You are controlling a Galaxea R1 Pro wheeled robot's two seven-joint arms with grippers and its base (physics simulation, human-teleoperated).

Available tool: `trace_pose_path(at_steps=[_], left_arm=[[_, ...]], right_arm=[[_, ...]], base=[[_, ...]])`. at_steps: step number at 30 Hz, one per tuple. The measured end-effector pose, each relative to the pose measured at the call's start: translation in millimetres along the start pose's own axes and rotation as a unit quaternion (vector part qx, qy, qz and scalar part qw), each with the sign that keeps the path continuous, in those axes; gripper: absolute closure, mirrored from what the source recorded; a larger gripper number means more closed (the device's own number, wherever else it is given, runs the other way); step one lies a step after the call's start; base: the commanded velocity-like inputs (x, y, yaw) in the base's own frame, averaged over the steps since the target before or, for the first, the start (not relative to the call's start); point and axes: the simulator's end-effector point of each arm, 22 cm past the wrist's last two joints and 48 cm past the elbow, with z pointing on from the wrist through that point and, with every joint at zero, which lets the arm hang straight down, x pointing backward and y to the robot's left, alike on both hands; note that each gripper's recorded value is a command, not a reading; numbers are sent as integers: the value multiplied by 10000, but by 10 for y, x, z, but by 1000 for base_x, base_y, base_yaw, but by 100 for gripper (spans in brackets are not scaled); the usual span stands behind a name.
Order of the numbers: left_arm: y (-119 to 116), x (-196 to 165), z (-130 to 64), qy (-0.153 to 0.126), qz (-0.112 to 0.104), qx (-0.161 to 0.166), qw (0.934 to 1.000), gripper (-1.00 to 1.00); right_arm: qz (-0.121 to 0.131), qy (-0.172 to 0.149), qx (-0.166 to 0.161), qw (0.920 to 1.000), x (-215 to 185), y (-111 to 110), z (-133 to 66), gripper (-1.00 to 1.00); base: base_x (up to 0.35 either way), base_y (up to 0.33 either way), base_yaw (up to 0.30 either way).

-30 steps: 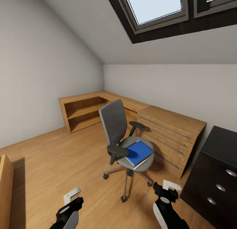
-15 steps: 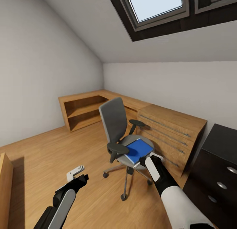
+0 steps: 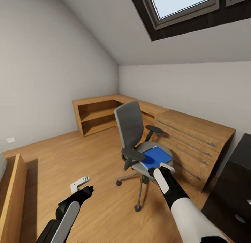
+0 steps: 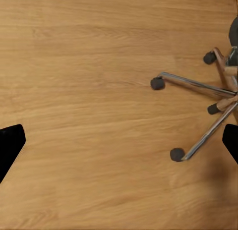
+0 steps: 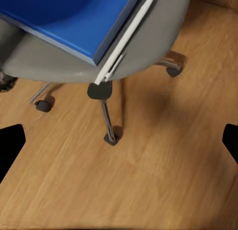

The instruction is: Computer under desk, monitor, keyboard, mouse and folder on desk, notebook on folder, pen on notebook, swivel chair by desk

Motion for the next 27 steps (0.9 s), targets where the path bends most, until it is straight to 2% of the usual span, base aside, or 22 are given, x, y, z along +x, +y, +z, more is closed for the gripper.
trace_pose_path(at_steps=[8, 15, 27], left_arm=[[6, 70, 46, 37, 5, 13, 10000, -100], [44, 134, 80, 118, 34, -34, 9999, -100], [67, 139, 88, 119, 45, -61, 9999, -100]], right_arm=[[-171, -49, 28, 9998, 50, 0, 50, -100], [-275, -118, 102, 9995, 12, -50, 58, -100], [-266, -148, 133, 9994, -24, -91, 61, -100]], base=[[0, 0, 202], [0, 0, 12], [0, 0, 0]])
